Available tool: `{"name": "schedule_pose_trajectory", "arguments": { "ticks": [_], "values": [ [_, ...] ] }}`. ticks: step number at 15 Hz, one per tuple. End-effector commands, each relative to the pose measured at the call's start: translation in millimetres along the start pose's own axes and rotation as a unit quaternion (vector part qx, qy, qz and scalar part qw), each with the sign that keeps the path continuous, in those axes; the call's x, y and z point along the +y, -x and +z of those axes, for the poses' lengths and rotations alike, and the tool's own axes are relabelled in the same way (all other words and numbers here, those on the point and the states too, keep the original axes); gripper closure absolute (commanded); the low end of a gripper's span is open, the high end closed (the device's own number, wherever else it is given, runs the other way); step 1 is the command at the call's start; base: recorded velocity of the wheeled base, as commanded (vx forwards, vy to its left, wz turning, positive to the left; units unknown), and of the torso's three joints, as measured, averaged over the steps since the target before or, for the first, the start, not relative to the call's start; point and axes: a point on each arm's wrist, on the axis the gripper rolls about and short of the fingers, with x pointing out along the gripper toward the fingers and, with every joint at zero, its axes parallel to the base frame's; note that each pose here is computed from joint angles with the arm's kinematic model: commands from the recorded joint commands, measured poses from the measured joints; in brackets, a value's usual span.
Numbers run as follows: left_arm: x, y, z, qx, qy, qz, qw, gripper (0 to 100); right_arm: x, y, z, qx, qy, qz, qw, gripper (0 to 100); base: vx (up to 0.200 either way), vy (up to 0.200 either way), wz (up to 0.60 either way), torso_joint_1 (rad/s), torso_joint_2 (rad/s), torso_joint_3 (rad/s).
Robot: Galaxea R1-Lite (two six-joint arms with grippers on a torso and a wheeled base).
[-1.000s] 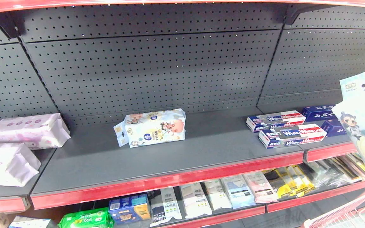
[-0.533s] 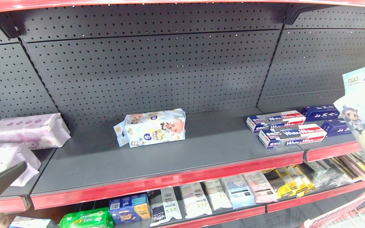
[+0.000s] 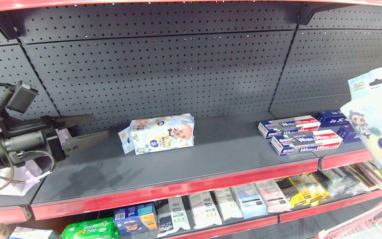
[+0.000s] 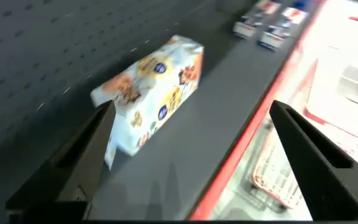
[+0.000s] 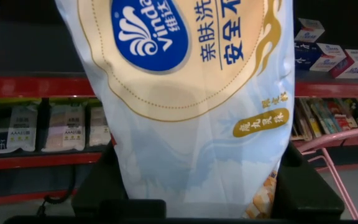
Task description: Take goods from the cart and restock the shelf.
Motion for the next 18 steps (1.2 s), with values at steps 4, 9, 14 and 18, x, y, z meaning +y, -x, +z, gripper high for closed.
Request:
{"name": "schedule_pose_trajectory", "arguments": {
  "ticks": [4,9,14,18],
  "values": [
    [62.4,-44,-36.2,0.016,0.028,-0.061,0.9976,0,0,0,-2,0.007,0.003,-0.002,1.000,100,0.000,0.000,0.00,0.000,0.00,0.000],
    [60.5,-71,-46.9,0.020,0.015,-0.113,0.9933,0,1,-1,-4,0.011,0.025,0.000,1.000,100,0.000,0.000,0.00,0.000,0.00,0.000],
    [76.6,-88,-49.1,0.012,-0.024,-0.120,0.9925,0,2,0,-11,0.019,0.025,0.000,1.000,100,0.000,0.000,0.00,0.000,0.00,0.000],
    [83.1,-98,-61.5,0.009,-0.030,-0.146,0.9888,0,3,-1,-12,0.023,0.035,0.003,0.999,100,0.000,0.000,0.00,0.000,0.00,0.000]
  ]
}}
